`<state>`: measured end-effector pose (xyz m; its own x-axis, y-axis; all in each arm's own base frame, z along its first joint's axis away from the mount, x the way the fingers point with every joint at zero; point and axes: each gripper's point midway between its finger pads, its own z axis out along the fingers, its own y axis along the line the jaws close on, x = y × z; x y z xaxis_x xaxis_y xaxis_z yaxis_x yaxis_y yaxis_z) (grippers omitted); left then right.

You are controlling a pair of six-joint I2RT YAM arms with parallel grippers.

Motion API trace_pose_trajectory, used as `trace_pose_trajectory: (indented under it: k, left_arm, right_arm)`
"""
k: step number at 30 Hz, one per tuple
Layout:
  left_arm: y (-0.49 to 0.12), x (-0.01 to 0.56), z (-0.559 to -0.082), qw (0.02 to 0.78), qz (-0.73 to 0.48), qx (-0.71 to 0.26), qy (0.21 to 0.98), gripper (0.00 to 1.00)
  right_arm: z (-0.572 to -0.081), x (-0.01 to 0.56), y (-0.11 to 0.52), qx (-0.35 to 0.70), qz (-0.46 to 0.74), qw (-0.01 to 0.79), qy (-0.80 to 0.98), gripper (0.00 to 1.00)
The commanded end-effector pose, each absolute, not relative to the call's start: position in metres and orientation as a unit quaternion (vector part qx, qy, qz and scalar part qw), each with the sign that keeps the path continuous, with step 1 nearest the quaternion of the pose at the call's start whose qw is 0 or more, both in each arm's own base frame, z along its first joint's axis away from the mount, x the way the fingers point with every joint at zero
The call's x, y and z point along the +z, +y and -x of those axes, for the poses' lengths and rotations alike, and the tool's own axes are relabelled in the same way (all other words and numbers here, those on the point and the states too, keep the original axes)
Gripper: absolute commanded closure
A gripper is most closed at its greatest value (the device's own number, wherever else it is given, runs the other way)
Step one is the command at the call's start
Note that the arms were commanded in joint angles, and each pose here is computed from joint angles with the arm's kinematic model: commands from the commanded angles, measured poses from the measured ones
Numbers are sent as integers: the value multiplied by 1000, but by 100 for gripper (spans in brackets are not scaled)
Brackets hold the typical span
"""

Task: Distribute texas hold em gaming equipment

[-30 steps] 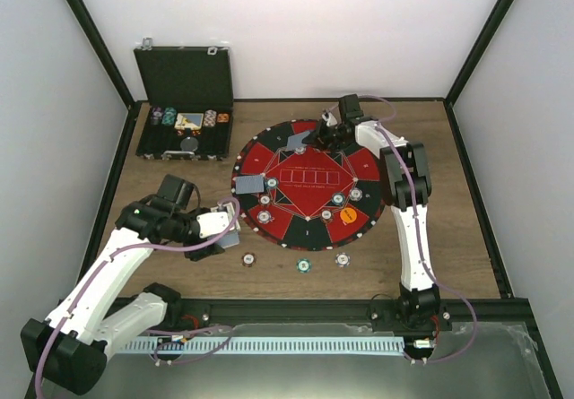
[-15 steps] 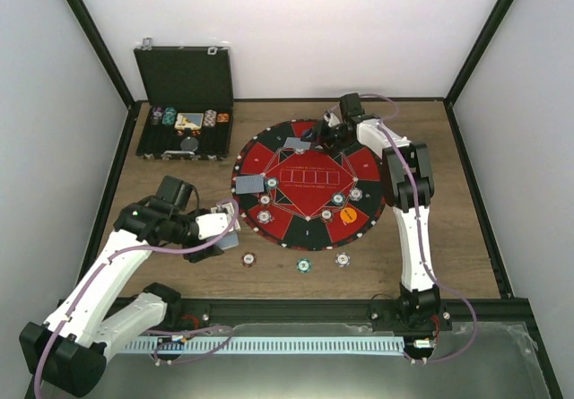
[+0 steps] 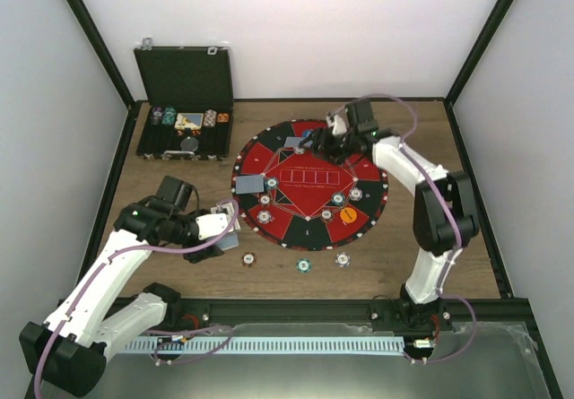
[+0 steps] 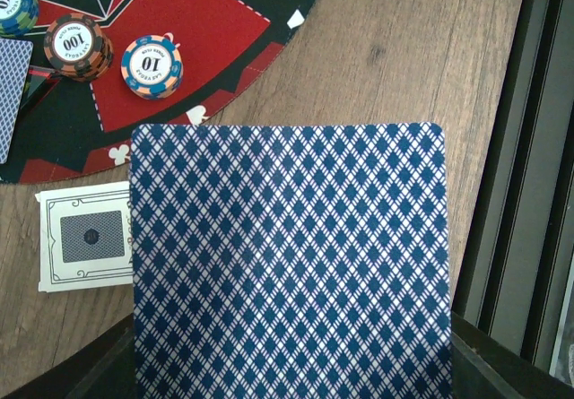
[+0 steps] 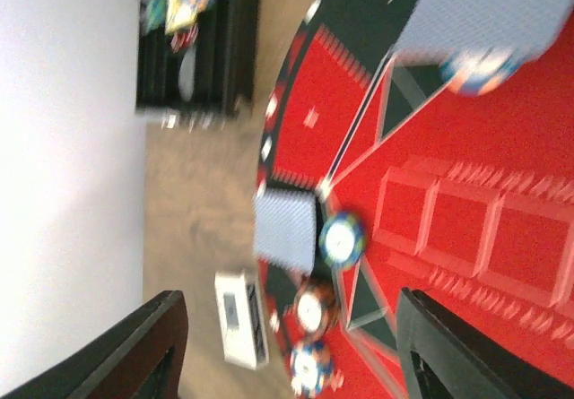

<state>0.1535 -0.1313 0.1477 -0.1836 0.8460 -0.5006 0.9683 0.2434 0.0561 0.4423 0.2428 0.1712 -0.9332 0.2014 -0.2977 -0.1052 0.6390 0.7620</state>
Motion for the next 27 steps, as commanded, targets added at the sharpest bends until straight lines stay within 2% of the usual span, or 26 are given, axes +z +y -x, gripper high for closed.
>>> trace_pose_trajectory:
  k: [1,7,13,19,27]
  left_arm:
    - [-138,163,-159,247,-600,-147,746,94]
    - [-139,164,-161,250,-600,-145,746,94]
    - [-138,164,-161,252,-600,-142,746,94]
    - [-138,164,-160,252,-599,-142,747,94]
    - [-136,164,-158,250,-602,-137,746,94]
  right_arm:
    - [-361,196,294,489,40,164,856,32]
    - [-260,209,340,566,86,110,813,25]
    - [-196,198,375,590,115,58,797,21]
    - [-169,195,406,605,144,27,783,20]
    - [-159,192,433,617,160,3,771,21]
